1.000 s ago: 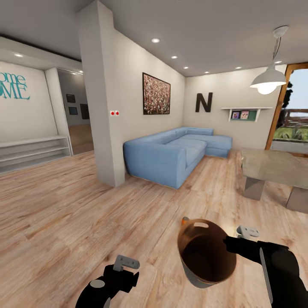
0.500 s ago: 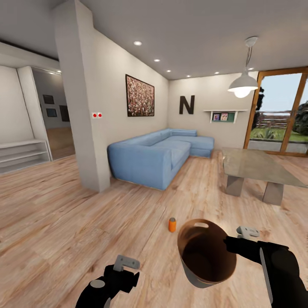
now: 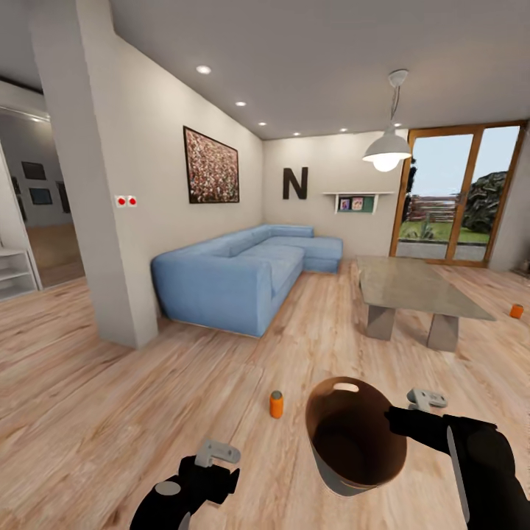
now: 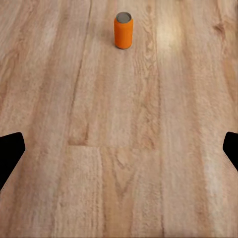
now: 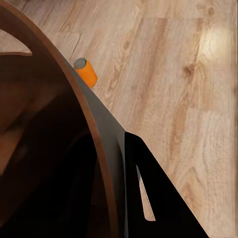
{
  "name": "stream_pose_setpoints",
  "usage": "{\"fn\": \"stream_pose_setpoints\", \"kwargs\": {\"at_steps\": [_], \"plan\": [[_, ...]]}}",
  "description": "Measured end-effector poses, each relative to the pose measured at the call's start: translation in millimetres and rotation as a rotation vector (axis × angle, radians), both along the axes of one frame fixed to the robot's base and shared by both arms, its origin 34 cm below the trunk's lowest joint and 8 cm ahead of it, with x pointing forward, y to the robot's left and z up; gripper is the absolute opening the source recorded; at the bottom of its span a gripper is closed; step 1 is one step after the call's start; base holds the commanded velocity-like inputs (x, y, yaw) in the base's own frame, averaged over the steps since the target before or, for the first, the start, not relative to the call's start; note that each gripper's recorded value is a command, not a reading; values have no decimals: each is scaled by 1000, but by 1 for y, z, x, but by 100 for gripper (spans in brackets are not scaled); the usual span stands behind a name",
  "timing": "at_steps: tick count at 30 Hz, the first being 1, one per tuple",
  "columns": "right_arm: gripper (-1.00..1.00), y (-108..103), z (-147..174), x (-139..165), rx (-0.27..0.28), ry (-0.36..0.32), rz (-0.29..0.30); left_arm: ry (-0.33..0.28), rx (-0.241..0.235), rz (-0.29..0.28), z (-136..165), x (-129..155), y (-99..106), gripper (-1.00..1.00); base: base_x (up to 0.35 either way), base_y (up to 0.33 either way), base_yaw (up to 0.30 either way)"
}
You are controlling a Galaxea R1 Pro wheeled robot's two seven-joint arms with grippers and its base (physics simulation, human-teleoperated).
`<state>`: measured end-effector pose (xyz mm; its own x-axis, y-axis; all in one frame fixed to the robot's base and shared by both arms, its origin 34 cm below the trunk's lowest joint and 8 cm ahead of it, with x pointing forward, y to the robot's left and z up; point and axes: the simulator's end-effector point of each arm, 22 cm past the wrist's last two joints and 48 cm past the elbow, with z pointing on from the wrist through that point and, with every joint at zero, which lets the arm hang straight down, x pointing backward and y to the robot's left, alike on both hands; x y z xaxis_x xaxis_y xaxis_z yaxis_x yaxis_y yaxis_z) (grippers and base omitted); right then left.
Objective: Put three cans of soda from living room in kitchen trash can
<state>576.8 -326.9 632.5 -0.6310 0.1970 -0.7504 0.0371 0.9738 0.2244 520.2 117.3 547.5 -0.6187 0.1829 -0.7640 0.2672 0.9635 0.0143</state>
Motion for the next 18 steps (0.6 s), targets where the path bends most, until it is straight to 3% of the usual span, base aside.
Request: {"fn": "stream_pose_setpoints", "kwargs": {"at_steps": [13, 18], "plan": [[-100, 0, 3, 0, -1, -6, -1, -9, 0, 1, 4, 1, 0, 100, 313, 0, -176], [-100, -1, 3, 0, -5, -6, -3, -11, 0, 1, 4, 1, 0, 100, 144, 0, -74]]}}
